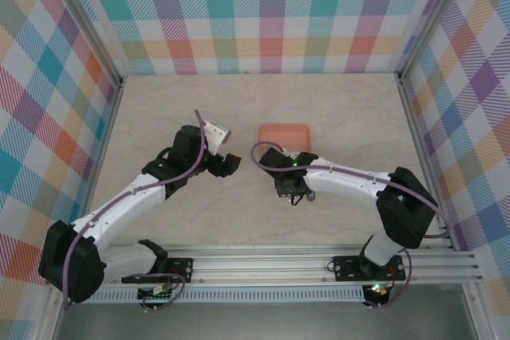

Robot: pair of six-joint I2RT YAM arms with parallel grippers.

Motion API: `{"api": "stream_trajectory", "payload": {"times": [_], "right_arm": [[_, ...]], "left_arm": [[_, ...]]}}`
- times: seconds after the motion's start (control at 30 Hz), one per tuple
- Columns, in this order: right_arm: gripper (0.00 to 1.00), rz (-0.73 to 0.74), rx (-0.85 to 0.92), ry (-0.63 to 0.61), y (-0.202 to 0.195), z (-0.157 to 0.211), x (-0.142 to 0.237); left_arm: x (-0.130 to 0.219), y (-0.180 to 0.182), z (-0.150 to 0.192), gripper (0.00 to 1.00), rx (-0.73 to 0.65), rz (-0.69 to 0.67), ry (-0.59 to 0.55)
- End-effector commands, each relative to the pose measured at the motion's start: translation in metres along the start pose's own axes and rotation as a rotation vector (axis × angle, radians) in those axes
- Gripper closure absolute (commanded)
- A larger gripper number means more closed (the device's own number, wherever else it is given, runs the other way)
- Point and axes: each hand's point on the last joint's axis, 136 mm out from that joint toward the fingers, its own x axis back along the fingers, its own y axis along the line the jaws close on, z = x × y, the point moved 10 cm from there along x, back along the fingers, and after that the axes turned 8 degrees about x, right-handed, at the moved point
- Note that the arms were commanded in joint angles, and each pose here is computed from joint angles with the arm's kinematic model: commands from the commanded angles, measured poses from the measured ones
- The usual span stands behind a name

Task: Load the staples into the stapler

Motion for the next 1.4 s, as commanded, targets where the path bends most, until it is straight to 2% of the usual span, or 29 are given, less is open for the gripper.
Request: {"api": "stream_trajectory", "payload": {"times": [0.0,0.17,1.37], "right_arm": [[0.79,0.009,-0.039,-0.004,-0.004,0.004,-0.002],[0.79,0.006,-0.06,-0.007,-0.006,0.007,-0.008],[0.79,-0.017,-0.059,-0.025,-0.002,0.004,-0.024]], "left_arm": [[-0.004,-0.007,0.003,0.16,0.011,0.06,-0.01],[-0.008,-0.007,0.007,0.1,0.027,0.06,-0.003],[-0.009,-0.007,0.006,0.11,0.02,0.046,0.008]]}}
